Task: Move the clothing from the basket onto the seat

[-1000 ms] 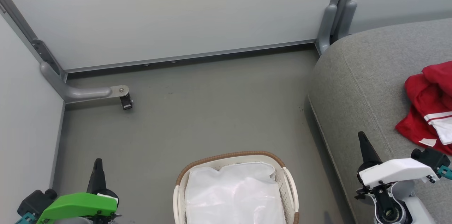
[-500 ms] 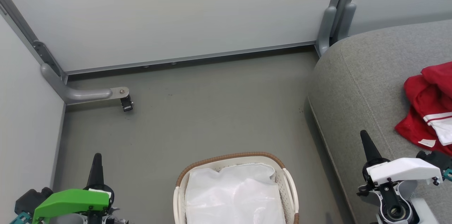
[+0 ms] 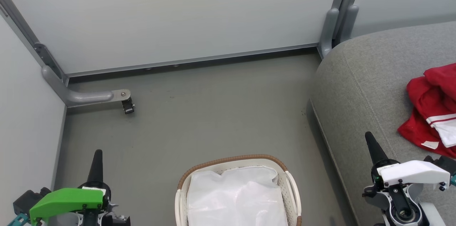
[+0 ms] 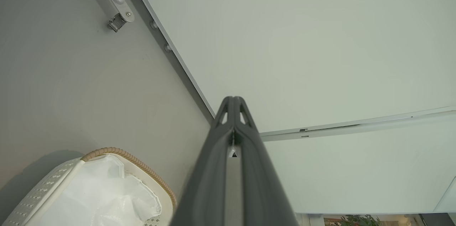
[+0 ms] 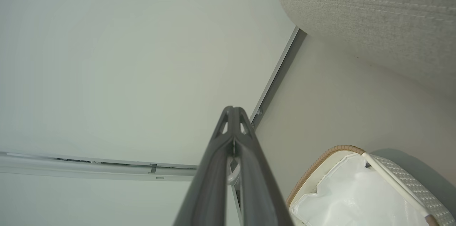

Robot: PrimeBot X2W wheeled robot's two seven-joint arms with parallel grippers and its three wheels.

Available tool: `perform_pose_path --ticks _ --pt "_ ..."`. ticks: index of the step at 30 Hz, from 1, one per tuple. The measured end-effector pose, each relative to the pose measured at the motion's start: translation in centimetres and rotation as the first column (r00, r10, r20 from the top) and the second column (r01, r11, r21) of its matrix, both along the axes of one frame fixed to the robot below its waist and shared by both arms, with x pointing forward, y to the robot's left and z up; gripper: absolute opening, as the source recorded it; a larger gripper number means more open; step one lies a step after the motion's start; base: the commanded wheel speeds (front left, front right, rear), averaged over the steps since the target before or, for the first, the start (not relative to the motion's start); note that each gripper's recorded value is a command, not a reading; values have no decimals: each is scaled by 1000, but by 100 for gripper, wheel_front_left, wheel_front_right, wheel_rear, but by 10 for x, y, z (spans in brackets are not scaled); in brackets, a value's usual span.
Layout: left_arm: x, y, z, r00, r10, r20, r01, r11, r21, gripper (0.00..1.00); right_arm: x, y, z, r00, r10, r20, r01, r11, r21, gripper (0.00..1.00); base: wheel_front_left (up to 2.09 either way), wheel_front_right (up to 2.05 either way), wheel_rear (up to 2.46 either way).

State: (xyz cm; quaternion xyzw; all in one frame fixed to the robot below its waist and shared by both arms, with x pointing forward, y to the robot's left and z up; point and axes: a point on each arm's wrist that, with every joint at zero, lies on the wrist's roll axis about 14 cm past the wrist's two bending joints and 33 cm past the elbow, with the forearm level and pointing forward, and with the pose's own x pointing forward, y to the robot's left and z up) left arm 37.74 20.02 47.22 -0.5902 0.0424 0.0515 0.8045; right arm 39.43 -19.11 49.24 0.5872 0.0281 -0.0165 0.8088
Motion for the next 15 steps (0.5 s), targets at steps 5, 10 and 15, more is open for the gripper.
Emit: perform_pose_path --ticks 5,10,15 --pt "2 0 5 1000 -1 17 1 999 -39 0 -1 -1 2 1000 -3 6 3 999 41 0 0 0 0" --pt "3 -1 9 999 1 32 2 997 -81 0 -1 -2 5 1000 -7 16 6 996 84 0 0 0 0" --pt "4 -1 13 999 1 45 4 993 -119 0 -1 -3 8 1000 -10 24 7 992 124 0 0 0 0"
